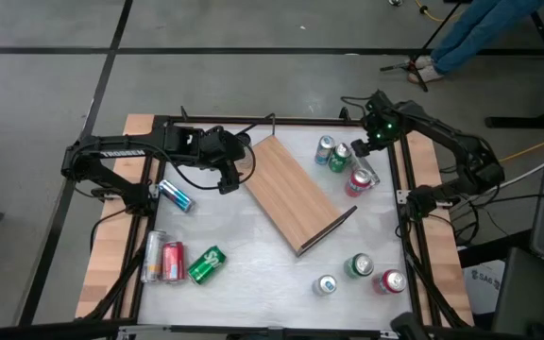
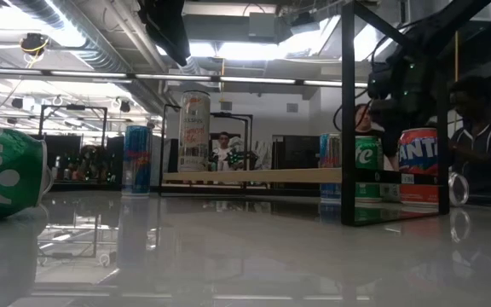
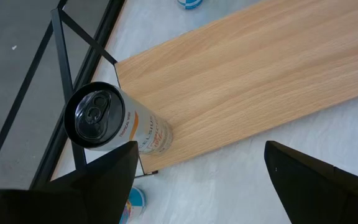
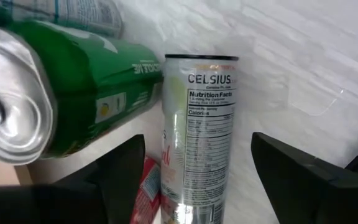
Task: Place canned beverage on shelf
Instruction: Put the top white yellow soda can on the shelf aligned with the other white yellow soda can
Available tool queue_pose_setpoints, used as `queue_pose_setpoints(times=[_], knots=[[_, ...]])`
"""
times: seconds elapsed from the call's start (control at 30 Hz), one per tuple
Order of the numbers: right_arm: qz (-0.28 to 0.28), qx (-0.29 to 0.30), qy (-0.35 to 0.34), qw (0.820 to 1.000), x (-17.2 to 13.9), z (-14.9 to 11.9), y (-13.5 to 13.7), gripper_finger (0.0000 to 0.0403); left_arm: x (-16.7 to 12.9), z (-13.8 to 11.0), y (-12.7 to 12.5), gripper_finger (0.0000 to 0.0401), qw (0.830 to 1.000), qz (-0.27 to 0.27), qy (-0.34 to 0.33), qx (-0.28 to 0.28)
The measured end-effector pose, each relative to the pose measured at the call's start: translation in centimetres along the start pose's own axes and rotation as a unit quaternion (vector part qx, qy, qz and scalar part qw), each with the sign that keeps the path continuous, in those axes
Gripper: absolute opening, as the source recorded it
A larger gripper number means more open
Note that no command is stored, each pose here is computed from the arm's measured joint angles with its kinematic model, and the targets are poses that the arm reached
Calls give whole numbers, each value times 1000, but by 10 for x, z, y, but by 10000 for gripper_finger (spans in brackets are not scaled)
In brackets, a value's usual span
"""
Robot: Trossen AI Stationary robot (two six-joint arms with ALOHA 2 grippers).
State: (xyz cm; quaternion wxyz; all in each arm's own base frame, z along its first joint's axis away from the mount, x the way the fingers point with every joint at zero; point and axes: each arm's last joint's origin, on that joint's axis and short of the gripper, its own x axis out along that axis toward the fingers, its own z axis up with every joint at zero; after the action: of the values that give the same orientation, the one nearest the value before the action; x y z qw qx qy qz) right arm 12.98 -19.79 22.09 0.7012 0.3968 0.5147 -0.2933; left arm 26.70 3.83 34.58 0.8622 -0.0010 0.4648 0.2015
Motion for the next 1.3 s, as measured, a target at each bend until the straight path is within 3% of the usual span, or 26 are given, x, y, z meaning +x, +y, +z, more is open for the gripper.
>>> queue_pose_setpoints(times=[0.4,1.3], knots=[[26,-28,18,999,10,4,-1,285,0,0,0,339,1000,0,0,0],[28,-17,58,998,45,18,-10,285,0,0,0,339,1000,0,0,-1]])
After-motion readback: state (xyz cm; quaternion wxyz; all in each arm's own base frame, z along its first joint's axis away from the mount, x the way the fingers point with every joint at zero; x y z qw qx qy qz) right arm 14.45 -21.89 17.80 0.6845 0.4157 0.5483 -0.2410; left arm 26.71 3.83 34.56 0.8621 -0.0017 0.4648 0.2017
